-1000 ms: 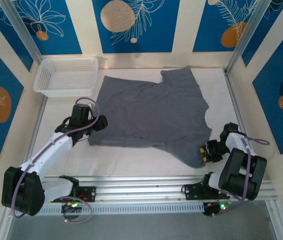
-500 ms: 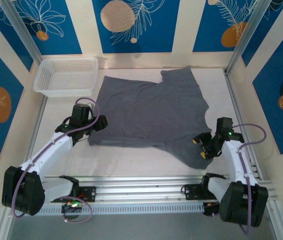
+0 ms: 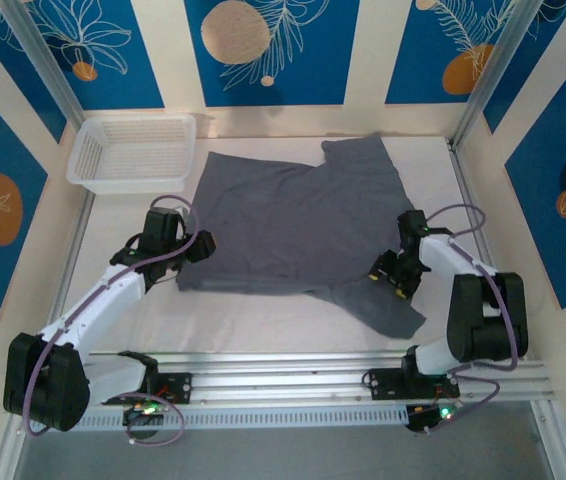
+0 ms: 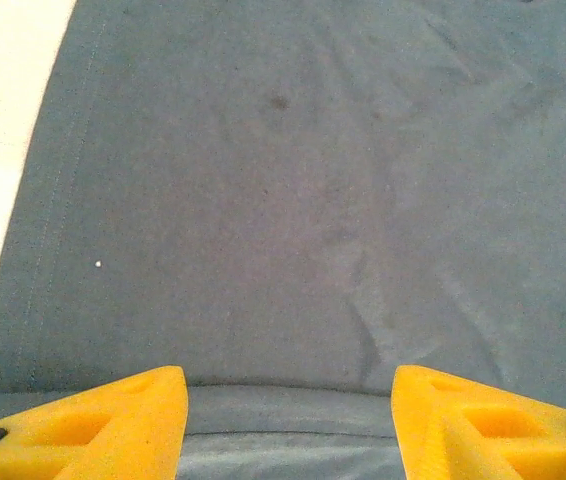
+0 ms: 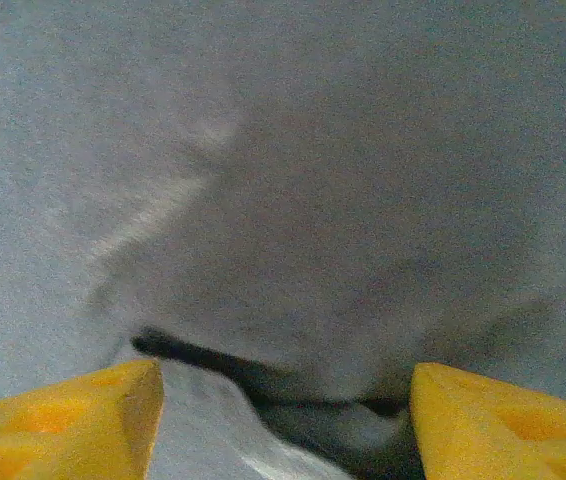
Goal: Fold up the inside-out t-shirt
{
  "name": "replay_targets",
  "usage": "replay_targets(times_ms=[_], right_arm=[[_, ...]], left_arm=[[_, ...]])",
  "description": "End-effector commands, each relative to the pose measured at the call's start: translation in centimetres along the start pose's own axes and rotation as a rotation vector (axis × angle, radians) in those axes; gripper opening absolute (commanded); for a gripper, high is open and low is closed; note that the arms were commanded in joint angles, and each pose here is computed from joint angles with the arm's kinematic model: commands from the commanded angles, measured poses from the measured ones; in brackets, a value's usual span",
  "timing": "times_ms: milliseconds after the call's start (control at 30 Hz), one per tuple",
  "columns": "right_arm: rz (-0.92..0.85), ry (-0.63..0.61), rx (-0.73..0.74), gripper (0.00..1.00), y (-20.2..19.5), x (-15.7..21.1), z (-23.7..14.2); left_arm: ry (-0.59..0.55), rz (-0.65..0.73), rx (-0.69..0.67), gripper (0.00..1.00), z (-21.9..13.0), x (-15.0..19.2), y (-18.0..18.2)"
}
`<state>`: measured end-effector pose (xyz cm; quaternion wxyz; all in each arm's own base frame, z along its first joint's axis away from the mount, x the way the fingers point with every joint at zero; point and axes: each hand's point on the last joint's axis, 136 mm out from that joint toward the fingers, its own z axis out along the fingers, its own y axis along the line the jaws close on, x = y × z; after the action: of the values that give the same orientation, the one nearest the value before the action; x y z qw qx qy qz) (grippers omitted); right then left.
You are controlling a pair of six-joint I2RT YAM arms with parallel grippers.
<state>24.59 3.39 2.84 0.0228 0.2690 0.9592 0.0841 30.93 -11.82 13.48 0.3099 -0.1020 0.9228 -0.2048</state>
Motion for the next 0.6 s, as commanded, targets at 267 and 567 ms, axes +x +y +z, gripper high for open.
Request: replay_targets(times_ms=[267,567], right_arm=[[-0.078,0.02,0.004,0.52,1.2,2.0,-0.4],[-0.096,0.058,0.023,0.25,0.5,3.8,-0.9]], left_arm=[[0.009,0.004,-0.026,0.57,-0.3,0.8,0.6],[0.005,0.002,-0.03,0.57,-0.3,0.9,0.8]])
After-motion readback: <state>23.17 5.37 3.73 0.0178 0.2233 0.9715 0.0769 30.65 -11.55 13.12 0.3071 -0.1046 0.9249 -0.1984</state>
